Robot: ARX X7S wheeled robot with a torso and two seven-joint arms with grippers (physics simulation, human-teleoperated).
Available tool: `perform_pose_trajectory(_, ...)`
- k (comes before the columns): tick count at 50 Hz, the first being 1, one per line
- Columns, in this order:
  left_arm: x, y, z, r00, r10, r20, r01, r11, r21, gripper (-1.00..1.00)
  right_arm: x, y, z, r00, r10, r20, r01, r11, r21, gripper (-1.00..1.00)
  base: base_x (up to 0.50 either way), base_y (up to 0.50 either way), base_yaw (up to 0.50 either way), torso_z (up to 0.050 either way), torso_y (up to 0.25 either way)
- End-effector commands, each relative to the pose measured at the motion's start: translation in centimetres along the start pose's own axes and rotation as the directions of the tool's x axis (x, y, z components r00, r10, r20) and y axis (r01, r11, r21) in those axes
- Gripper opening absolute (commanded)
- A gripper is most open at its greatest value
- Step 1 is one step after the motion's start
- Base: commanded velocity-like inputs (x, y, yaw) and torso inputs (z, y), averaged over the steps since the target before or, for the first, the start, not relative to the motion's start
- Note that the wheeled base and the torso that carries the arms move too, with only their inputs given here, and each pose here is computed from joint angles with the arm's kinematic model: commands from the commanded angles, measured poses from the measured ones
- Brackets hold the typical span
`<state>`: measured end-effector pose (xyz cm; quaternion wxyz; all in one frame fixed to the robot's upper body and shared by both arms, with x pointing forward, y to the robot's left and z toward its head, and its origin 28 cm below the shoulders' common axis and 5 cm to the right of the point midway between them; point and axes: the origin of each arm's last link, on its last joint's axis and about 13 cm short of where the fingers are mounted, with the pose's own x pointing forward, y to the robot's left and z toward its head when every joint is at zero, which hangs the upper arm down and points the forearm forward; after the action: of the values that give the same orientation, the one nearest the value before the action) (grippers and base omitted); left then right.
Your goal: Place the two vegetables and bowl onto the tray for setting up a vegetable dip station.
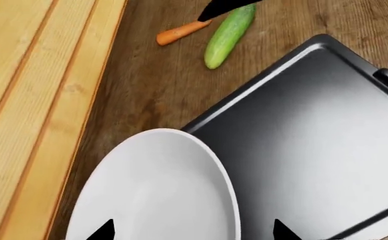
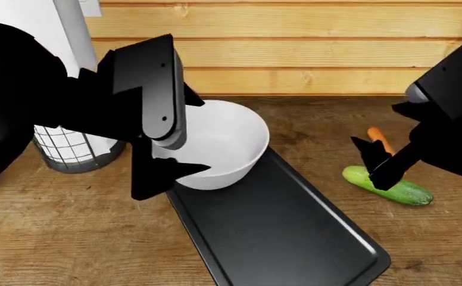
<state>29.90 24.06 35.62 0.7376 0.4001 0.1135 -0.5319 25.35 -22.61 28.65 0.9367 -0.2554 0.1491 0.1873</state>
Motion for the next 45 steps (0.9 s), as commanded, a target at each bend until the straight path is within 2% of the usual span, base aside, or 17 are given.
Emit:
perform_pose_trajectory(1, -1.0, -0.1, 0.5, 0.998, 0.051, 0.046, -0.052, 0.999, 0.011, 1.00, -1.7, 0.2, -1.7, 0.960, 0.125, -0.253, -0.109, 0.991, 0.075, 1.00, 0.00, 0.00, 0.00, 0.000, 0.000)
perform_pose_trajectory(2, -1.1, -0.2, 0.5, 0.998, 0.051, 0.046, -0.051, 0.999, 0.015, 1.00, -1.8, 0.1, -1.8, 0.952, 0.176, -0.250, -0.142, 0.979, 0.148, 1.00, 0.00, 0.00, 0.00, 0.000, 0.000)
perform_pose_trajectory(3, -1.1, -0.2, 0.6, 0.997, 0.054, 0.054, -0.055, 0.998, 0.018, 1.00, -2.1, 0.1, -2.1, 0.937, 0.206, -0.282, -0.171, 0.975, 0.143, 1.00, 0.00, 0.00, 0.00, 0.000, 0.000)
perform_pose_trajectory(7, -1.3, -0.4, 1.0, 0.995, 0.067, 0.080, -0.070, 0.997, 0.030, 1.00, -2.2, -0.6, -2.5, 0.888, 0.234, -0.396, -0.175, 0.968, 0.179, 1.00, 0.00, 0.00, 0.00, 0.000, 0.000)
perform_pose_trajectory(14, -2.5, -0.7, 1.6, 0.983, 0.131, 0.132, -0.136, 0.990, 0.032, 1.00, -1.9, -2.3, -1.3, 0.869, 0.255, -0.425, -0.179, 0.961, 0.209, 1.00, 0.00, 0.00, 0.00, 0.000, 0.000)
perform_pose_trajectory(23, -3.2, -1.1, 1.7, 0.970, 0.175, 0.169, -0.183, 0.983, 0.032, 1.00, -0.5, -4.2, -0.5, 0.857, 0.241, -0.455, -0.162, 0.965, 0.207, 1.00, 0.00, 0.00, 0.00, 0.000, 0.000)
perform_pose_trajectory(31, -3.4, -1.0, 1.7, 0.964, 0.191, 0.184, -0.199, 0.980, 0.027, 1.00, -0.1, -5.1, 0.6, 0.859, 0.206, -0.469, -0.150, 0.977, 0.154, 1.00, 0.00, 0.00, 0.00, 0.000, 0.000)
perform_pose_trajectory(33, -3.4, -1.0, 1.6, 0.964, 0.193, 0.186, -0.201, 0.979, 0.025, 1.00, -0.1, -5.3, 0.9, 0.861, 0.199, -0.468, -0.148, 0.978, 0.145, 1.00, 0.00, 0.00, 0.00, 0.000, 0.000)
perform_pose_trajectory(34, -3.3, -1.0, 1.1, 0.958, 0.200, 0.203, -0.207, 0.978, 0.011, 1.00, 1.9, -4.4, 0.1, 0.838, 0.212, -0.503, -0.171, 0.977, 0.127, 1.00, 0.00, 0.00, 0.00, 0.000, 0.000)
perform_pose_trajectory(37, -3.3, -1.1, 1.1, 0.957, 0.203, 0.205, -0.210, 0.978, 0.010, 1.00, 3.1, -3.8, -0.8, 0.825, 0.223, -0.519, -0.182, 0.975, 0.128, 1.00, 0.00, 0.00, 0.00, 0.000, 0.000)
perform_pose_trajectory(45, -3.0, -1.0, 1.0, 0.956, 0.208, 0.209, -0.214, 0.977, 0.004, 1.00, 3.8, -3.1, -1.8, 0.813, 0.236, -0.532, -0.196, 0.972, 0.131, 1.00, 0.00, 0.00, 0.00, 0.000, 0.000)
